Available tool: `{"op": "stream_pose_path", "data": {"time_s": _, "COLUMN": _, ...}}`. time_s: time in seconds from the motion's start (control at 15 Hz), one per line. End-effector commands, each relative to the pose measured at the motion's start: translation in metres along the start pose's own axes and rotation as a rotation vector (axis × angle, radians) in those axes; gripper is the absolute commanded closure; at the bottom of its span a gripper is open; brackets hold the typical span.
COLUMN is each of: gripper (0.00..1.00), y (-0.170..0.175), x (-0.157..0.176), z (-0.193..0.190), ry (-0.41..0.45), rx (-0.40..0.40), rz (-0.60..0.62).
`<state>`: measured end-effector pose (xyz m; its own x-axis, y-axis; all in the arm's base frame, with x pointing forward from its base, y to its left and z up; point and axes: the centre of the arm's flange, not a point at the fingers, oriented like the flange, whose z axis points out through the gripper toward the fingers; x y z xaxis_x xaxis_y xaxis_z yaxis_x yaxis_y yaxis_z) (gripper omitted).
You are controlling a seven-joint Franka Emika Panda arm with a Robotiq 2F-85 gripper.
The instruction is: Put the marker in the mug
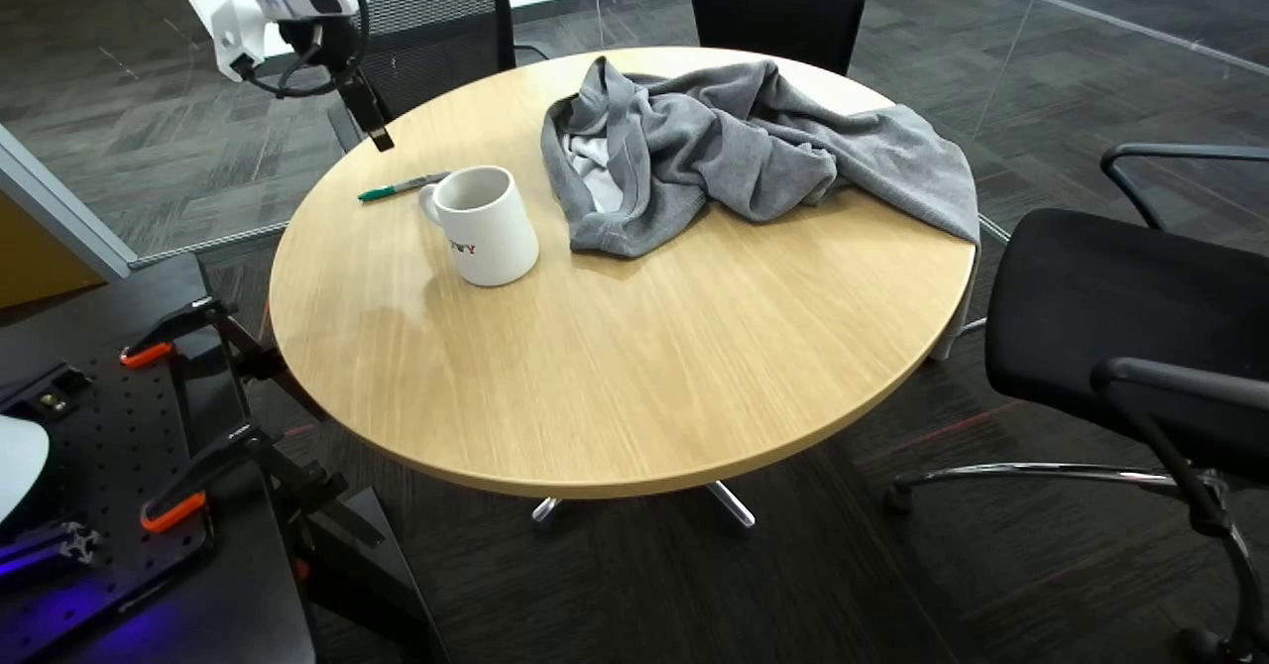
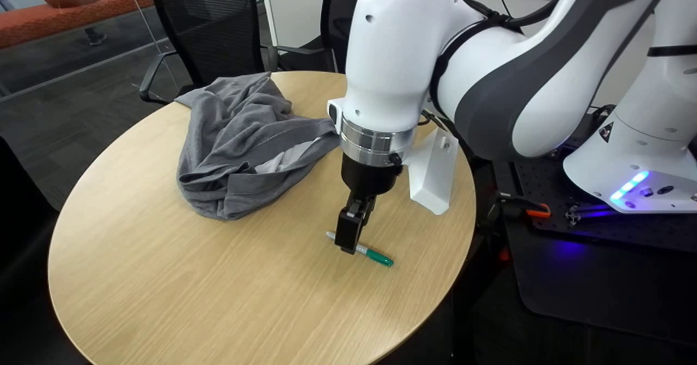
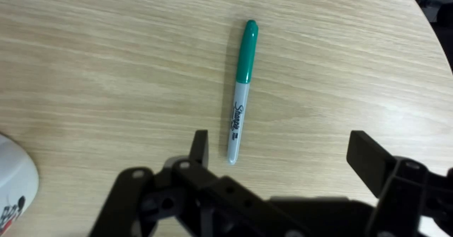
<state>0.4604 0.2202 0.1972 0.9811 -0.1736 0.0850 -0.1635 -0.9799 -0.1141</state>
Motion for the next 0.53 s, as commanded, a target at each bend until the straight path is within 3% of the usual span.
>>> {"op": "stream_pose_path", "data": {"time_s": 0.0, "gripper": 0.0, "y": -0.002, "x": 0.001, "z": 0.004, "ry": -0.014, "rx": -0.005, "rz": -0.014}}
{"op": "stream_pose_path", "data": {"time_s": 0.47, "gripper": 0.0, "y": -0.012, "x": 0.005, "z": 0.028, "ry": -0.056, "rx": -0.034, "rz": -0.033}}
